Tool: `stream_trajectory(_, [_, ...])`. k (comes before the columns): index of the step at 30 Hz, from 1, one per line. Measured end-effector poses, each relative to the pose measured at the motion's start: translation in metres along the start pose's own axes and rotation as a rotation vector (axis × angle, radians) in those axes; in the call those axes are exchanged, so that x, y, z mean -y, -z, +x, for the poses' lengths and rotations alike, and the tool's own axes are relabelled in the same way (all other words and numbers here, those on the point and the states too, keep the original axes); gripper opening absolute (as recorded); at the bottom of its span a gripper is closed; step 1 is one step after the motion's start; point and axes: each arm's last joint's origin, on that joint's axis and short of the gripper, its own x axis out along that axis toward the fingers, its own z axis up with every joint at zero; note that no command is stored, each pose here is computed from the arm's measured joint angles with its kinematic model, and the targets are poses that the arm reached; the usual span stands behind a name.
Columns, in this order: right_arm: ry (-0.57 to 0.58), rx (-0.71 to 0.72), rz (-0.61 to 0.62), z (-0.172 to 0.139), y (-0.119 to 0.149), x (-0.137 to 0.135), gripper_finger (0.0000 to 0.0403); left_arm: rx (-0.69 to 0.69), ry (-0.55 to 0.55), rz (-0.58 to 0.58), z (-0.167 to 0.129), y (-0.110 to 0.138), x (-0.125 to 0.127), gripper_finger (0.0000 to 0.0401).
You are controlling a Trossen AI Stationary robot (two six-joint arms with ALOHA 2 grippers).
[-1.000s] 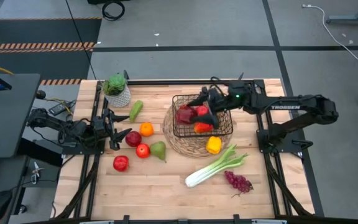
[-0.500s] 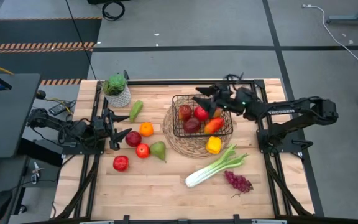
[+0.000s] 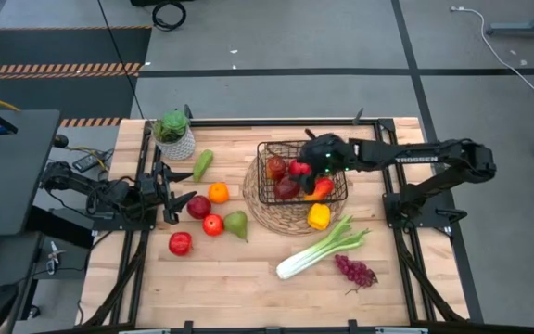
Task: Build produce basket
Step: Put the yellow pepper into the black wire basket
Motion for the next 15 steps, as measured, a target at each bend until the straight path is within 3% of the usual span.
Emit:
stream_trajectory(7, [0.058,-0.212,-0.015,0.027,0.005,-0.009,0.0349,0.000,0.001,0.000,0.000,0.000,0.000,0.0282])
stream_trajectory(15, [0.067,-0.206,-0.140,0.019,-0.024,-0.041,0.0349,0.000,0.001,0.000,0.000,0.000,0.000,0.0282])
